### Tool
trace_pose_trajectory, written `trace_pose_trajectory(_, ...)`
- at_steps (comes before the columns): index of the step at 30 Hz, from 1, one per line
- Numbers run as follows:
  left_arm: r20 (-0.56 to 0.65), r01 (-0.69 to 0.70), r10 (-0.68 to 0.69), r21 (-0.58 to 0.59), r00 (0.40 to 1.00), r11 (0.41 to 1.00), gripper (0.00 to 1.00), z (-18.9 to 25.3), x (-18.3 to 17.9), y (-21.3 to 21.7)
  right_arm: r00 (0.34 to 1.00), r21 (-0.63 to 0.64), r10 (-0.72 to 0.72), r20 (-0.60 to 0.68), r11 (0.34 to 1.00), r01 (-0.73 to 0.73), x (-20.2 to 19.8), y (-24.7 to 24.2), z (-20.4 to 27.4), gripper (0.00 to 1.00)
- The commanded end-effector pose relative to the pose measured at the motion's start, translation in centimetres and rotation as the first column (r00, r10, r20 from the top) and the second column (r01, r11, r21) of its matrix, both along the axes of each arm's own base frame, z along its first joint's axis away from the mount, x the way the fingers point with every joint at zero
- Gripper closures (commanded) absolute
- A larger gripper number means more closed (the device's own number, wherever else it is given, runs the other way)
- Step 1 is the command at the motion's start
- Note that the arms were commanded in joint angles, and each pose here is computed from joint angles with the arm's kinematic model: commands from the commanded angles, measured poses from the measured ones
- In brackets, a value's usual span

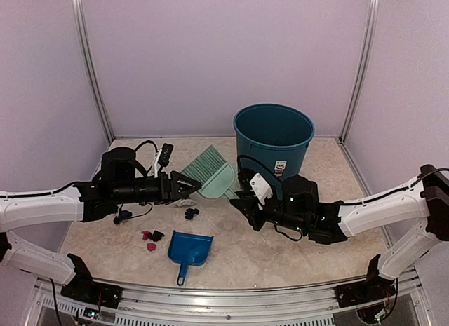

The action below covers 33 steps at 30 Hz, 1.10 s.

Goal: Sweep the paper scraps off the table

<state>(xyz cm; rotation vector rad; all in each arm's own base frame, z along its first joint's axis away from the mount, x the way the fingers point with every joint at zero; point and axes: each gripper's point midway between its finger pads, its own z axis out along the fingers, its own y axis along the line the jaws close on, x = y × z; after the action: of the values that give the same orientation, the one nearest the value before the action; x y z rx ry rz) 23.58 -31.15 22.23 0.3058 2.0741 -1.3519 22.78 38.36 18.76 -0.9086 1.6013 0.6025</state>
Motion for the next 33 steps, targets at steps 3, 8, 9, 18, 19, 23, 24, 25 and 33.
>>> trace_pose_trajectory(3,0.049,0.065,-0.062,-0.068,0.997,0.996,0.46,2.1,0.3,-2.1,0.999,0.073,0.028,0.018,0.997,-0.029,0.1,2.0,2.3,1.0)
trace_pose_trajectory(8,0.033,0.054,-0.052,-0.053,0.998,0.997,0.62,1.0,0.9,-2.5,0.999,0.075,0.032,-0.003,0.997,-0.032,0.2,2.6,1.7,1.0)
trace_pose_trajectory(9,0.032,0.046,-0.045,-0.052,0.998,0.998,0.68,0.9,1.1,-2.5,1.0,0.074,0.029,-0.005,0.997,-0.029,0.3,2.6,1.7,1.0)
trace_pose_trajectory(18,0.038,0.014,-0.012,-0.052,0.999,0.999,1.0,0.9,1.8,-2.5,0.998,0.111,-0.025,-0.06,0.993,0.031,0.8,2.0,1.2,0.61)
trace_pose_trajectory(19,0.037,0.012,-0.01,-0.052,0.999,0.999,1.0,0.9,1.8,-2.5,0.997,0.114,-0.028,-0.074,0.993,0.036,0.8,2.0,1.1,0.46)
trace_pose_trajectory(23,0.049,0.012,-0.009,-0.057,0.999,0.998,1.0,1.0,1.7,-2.3,0.992,0.147,-0.027,-0.121,0.988,0.045,0.6,1.7,1.3,0.19)
trace_pose_trajectory(24,0.06,0.011,-0.008,-0.059,0.998,0.998,1.0,1.3,1.6,-2.2,0.991,0.159,-0.024,-0.134,0.986,0.045,0.5,1.6,1.4,0.16)
trace_pose_trajectory(25,0.074,0.016,-0.011,-0.062,0.997,0.998,1.0,1.6,1.5,-2.2,0.989,0.175,-0.016,-0.145,0.984,0.042,0.3,1.5,1.7,0.13)
trace_pose_trajectory(33,0.271,0.093,-0.05,-0.147,0.961,0.985,1.0,7.3,-0.3,-1.5,0.976,0.333,0.162,-0.147,0.937,-0.106,-2.8,1.5,6.0,0.01)
